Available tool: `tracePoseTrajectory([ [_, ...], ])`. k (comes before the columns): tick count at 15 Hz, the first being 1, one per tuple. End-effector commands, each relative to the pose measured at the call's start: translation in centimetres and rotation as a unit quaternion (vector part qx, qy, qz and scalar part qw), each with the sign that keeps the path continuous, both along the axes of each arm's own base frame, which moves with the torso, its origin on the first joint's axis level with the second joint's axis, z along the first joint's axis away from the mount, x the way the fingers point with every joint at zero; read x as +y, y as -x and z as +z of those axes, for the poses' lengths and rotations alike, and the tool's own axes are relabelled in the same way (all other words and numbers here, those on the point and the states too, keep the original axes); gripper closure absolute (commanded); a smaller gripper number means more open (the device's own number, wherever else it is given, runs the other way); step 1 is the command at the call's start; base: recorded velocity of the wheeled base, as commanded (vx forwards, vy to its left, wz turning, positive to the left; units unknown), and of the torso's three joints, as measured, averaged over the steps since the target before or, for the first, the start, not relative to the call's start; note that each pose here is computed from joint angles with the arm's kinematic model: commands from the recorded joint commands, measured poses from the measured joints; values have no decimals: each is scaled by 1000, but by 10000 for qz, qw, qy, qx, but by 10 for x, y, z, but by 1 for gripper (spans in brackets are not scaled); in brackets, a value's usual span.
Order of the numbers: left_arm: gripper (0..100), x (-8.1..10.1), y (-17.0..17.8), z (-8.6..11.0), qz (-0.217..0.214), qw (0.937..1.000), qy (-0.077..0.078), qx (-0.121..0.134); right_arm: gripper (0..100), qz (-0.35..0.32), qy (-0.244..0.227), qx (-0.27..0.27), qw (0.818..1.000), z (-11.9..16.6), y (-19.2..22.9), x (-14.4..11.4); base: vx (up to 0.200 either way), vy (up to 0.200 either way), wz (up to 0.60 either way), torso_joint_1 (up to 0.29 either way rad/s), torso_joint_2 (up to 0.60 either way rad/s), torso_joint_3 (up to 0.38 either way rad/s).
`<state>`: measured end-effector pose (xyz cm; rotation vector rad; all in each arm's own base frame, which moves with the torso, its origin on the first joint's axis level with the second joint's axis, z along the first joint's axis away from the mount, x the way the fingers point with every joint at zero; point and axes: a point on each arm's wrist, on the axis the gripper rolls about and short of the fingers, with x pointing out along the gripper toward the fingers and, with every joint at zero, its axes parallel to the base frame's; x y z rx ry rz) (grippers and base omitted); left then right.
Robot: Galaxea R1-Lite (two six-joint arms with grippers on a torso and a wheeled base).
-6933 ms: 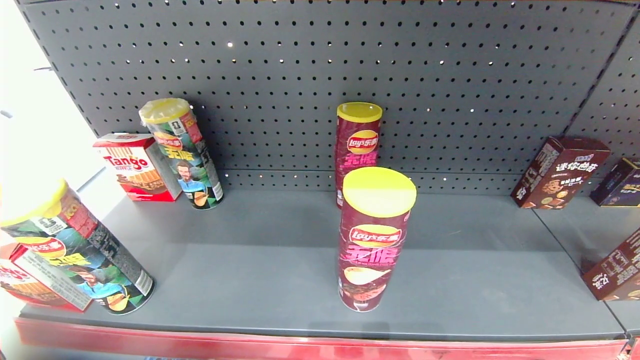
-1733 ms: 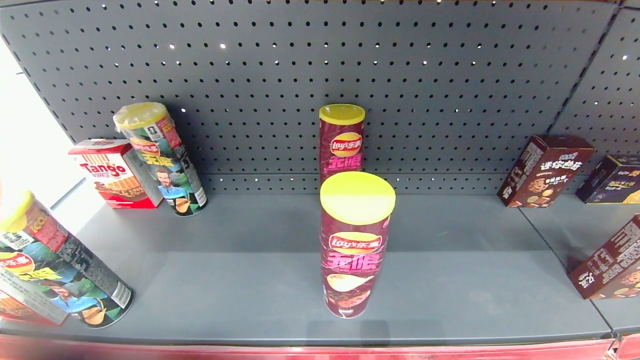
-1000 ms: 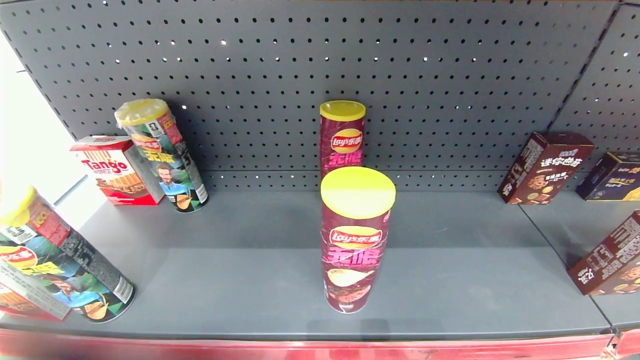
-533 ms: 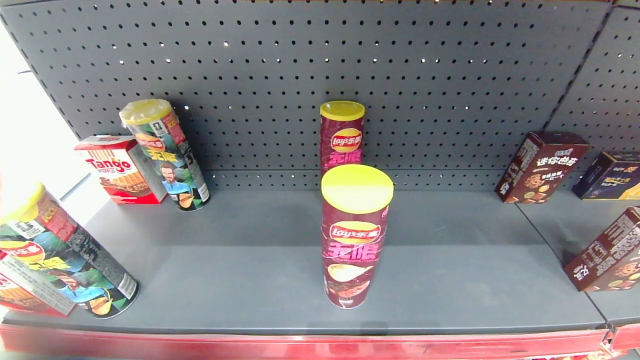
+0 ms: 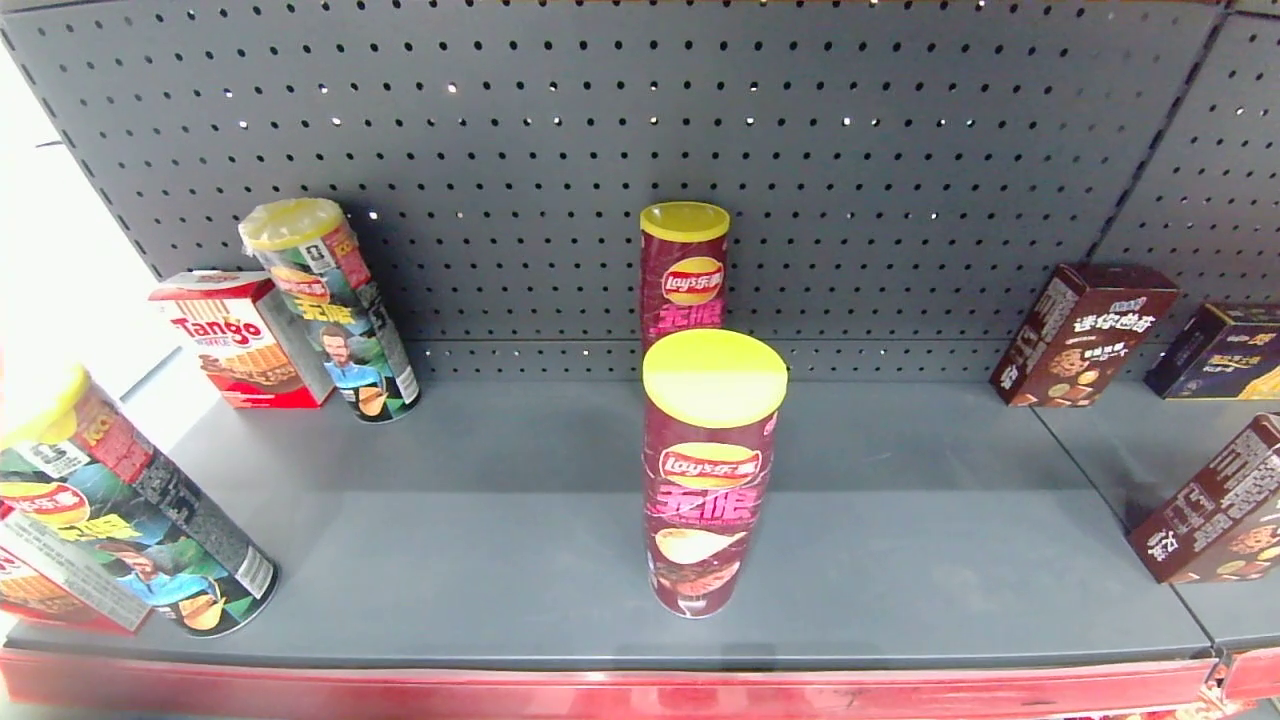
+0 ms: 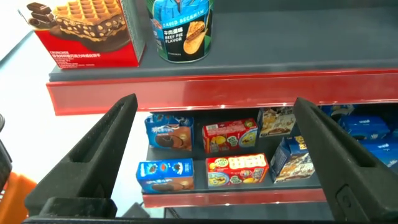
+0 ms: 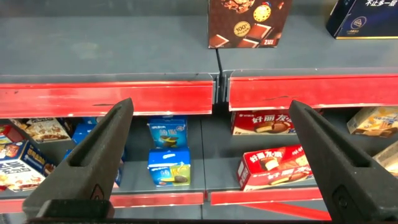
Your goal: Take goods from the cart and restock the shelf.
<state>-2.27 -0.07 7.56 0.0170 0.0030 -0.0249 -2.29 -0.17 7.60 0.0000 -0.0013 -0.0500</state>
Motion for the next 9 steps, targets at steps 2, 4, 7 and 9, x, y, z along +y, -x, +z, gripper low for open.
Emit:
tracePoseTrajectory([
  [2, 0, 0, 0, 0, 2, 10000, 1, 7, 0, 5, 0, -1, 10000, 0, 0, 0, 0, 0, 0, 0, 0, 0],
  [4, 0, 0, 0, 0, 9, 10000, 8, 7, 0, 5, 0, -1, 10000, 0, 0, 0, 0, 0, 0, 0, 0, 0],
  [7, 0, 0, 0, 0, 9, 10000, 8, 7, 0, 5, 0, -1, 10000, 0, 0, 0, 0, 0, 0, 0, 0, 0],
  [9, 0, 0, 0, 0, 9, 10000, 8, 7, 0, 5, 0, -1, 10000, 0, 0, 0, 0, 0, 0, 0, 0, 0],
])
